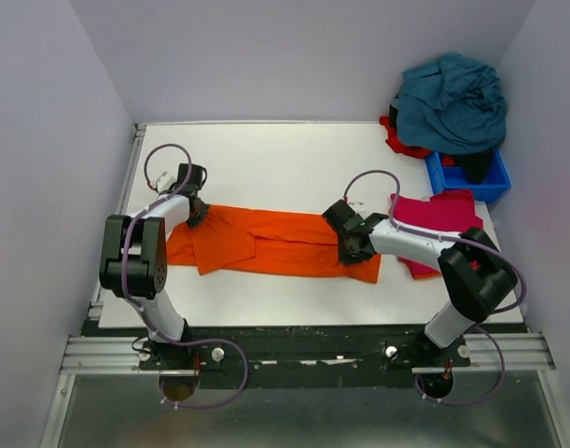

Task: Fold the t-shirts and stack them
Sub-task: Rotate the tshirt 90 degrees

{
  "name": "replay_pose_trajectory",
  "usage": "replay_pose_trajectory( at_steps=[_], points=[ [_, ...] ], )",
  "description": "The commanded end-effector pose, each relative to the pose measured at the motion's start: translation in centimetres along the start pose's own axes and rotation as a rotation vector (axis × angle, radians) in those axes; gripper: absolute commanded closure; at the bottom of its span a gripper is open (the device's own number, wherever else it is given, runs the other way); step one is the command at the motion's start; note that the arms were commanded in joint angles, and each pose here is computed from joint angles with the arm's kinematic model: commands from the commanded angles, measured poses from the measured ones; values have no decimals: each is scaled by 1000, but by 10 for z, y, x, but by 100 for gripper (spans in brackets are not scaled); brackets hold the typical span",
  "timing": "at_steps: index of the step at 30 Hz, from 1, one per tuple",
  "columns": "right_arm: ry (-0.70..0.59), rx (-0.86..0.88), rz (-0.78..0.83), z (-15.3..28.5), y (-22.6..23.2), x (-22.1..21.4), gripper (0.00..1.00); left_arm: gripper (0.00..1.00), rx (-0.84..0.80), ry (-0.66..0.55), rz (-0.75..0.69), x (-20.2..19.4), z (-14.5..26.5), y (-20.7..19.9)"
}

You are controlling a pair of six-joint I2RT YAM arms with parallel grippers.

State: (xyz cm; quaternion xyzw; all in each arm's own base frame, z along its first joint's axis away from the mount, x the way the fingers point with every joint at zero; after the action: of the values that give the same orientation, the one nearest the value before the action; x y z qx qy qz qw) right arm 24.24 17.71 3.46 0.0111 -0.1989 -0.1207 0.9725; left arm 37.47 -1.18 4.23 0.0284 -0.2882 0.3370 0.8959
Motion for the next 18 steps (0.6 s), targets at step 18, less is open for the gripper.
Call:
replay_pose_trajectory(
  at_steps=[18],
  points=[
    [244,398,216,38,166,-142,99,100,-330,80,-315,-77,-35,-257]
  ],
)
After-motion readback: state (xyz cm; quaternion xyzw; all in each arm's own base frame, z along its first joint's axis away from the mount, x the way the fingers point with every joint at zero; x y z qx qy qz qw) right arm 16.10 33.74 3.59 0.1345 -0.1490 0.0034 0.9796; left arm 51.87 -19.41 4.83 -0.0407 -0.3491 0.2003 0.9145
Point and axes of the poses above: each gripper's point midway between its finger pads, its own z axis back along the fingers, its own y axis along the line the jaws close on, x = y × z, the point moved 2 cm from there along z, back along the fingers, and after that the axes turned 14 degrees about -z, right-handed, at the moved point
